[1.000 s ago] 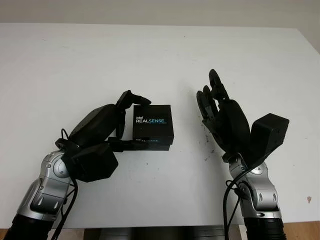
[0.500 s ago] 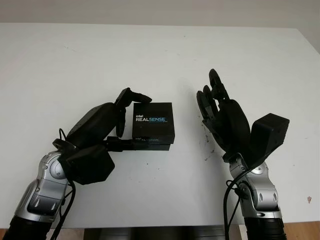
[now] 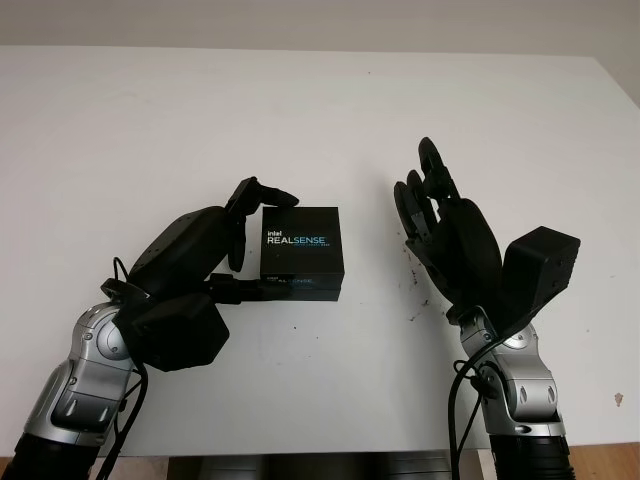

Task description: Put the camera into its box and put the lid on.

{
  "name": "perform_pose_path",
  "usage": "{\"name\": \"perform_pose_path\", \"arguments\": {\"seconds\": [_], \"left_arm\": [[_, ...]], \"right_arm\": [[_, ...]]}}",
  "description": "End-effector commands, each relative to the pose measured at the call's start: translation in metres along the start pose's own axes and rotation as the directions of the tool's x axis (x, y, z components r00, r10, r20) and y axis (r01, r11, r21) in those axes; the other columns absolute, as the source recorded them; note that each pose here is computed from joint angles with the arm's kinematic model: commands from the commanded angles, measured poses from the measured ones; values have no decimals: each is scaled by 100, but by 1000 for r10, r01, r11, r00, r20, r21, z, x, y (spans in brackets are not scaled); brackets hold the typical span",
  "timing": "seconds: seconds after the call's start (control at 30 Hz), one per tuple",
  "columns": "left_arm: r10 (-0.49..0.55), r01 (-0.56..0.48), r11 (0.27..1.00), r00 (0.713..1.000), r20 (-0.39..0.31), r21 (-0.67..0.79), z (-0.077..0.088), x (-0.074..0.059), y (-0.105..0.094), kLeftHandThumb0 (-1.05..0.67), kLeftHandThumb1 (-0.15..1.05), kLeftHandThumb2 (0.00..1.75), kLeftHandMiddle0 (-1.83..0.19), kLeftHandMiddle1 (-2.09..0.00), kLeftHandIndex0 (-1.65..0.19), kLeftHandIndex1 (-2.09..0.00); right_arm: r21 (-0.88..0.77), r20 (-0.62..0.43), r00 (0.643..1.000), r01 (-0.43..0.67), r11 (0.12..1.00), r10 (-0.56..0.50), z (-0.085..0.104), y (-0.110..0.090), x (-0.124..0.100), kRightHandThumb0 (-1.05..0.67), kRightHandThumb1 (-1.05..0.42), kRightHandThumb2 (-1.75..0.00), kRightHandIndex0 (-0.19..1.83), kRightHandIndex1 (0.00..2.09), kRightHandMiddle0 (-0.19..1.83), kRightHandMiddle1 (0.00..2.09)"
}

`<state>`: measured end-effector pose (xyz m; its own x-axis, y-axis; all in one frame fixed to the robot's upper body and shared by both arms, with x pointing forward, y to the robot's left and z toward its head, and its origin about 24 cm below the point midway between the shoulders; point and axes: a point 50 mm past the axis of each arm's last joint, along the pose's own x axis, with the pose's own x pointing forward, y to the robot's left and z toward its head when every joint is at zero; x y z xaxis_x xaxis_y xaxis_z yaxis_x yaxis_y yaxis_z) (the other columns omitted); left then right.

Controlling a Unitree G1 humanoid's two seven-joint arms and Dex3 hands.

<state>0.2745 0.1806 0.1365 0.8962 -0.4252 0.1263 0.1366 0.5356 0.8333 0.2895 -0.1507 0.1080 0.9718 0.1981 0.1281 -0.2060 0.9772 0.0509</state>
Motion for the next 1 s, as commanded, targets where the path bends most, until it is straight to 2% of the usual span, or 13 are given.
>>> {"name": "perform_pose_path", "arguments": {"seconds": [0.0,0.17,0.27,0.37,0.8,0.97], "left_arm": [[10,-10,1000,1000,9,5,0,2,-1,-39,105,29,-38,-209,-4,-167],[15,-16,1000,999,29,12,-5,9,-6,-38,105,25,-45,-209,-2,-179],[5,-6,1000,999,37,13,-5,12,-8,-37,105,25,-40,-209,-3,-175],[2,-2,1000,999,40,12,-5,13,-9,-37,105,24,-47,-209,-4,-173],[3,-3,1000,999,44,0,-5,13,-9,-37,105,24,-49,-209,-4,-178],[-8,8,1000,999,37,-3,-5,8,-6,-37,105,25,-41,-209,-3,-179]], "right_arm": [[-4,6,1000,0,1000,0,1,-2,-1,-55,-105,-40,-16,5,-11,5],[-14,11,1000,3,1000,-3,1,-1,-2,-55,-105,-41,-15,6,-10,6],[-5,4,1000,2,1000,-2,2,-2,-2,-55,-105,-40,-16,5,-11,5],[1,1,1000,0,1000,0,2,-2,-2,-56,-105,-40,-16,5,-11,5],[-10,4,1000,-1,1000,1,1,-2,-2,-56,-105,-41,-16,5,-11,6],[-12,0,1000,2,1000,-2,1,-2,-2,-56,-105,-41,-15,6,-10,6]]}}
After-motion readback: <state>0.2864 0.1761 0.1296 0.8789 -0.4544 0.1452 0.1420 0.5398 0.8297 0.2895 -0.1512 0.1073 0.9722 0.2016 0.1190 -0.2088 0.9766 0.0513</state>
